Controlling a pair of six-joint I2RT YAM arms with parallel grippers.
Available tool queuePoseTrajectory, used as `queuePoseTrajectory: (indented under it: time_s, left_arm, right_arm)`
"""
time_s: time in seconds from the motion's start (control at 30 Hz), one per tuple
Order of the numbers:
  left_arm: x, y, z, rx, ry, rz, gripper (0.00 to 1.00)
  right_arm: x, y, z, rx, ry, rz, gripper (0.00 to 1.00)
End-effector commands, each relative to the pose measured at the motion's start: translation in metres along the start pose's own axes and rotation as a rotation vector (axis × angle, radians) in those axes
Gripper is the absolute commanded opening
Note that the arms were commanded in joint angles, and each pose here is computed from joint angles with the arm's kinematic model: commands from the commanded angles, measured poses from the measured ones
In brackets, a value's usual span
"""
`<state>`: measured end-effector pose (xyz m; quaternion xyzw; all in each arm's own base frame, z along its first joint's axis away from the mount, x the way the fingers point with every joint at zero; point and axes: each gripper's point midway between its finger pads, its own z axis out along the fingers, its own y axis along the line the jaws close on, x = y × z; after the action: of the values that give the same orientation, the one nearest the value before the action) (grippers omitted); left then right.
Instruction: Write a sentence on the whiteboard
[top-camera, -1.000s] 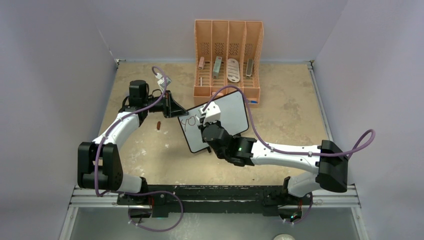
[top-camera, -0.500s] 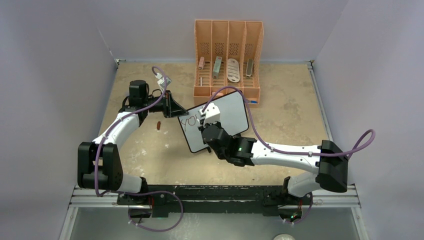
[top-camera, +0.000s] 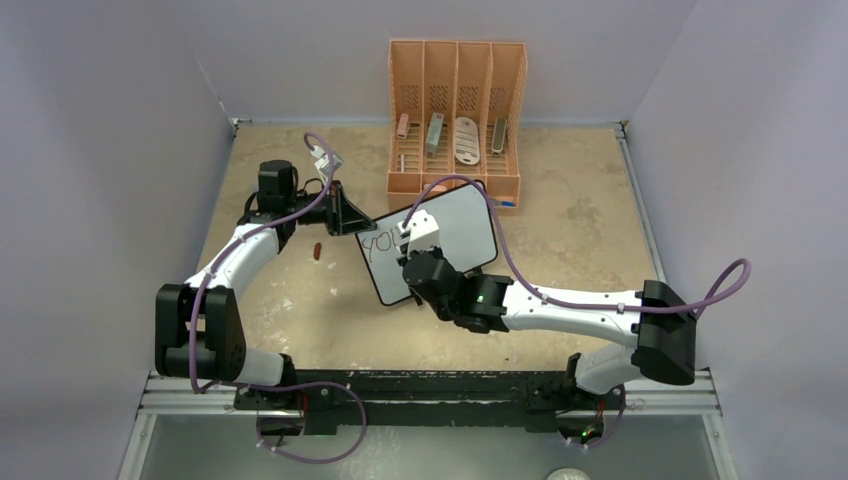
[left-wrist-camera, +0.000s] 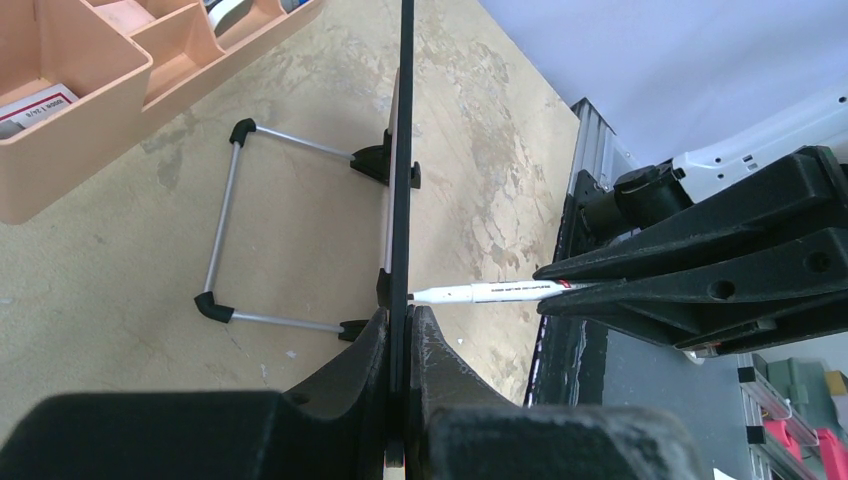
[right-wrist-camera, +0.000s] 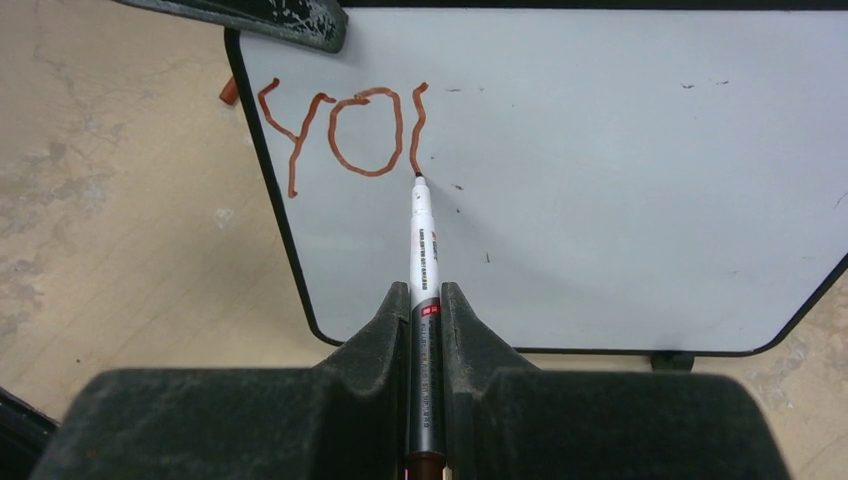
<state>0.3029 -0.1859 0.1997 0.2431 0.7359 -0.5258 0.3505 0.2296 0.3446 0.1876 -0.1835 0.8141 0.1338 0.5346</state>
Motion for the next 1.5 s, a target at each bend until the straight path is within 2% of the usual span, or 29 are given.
queuePoseTrajectory:
  time_s: [0.0, 0.6, 1.47]
  left_arm:
    - [-0.012, -0.012, 0.001, 0.042, -0.006, 0.062, 0.0]
    - [-0.012, -0.012, 0.001, 0.042, -0.005, 0.062, 0.0]
    - [-0.012, -0.012, 0.001, 0.043, -0.005, 0.06, 0.0]
  right_arm:
    - [0.003, -0.012, -0.006, 0.029, 0.021, -0.007, 0.0]
    - [-0.016, -0.025, -0.007, 0.103, -0.055, 0.025, 0.0]
    - [-0.053, -0.024, -0.01, 0.091, -0.168, 0.072, 0.0]
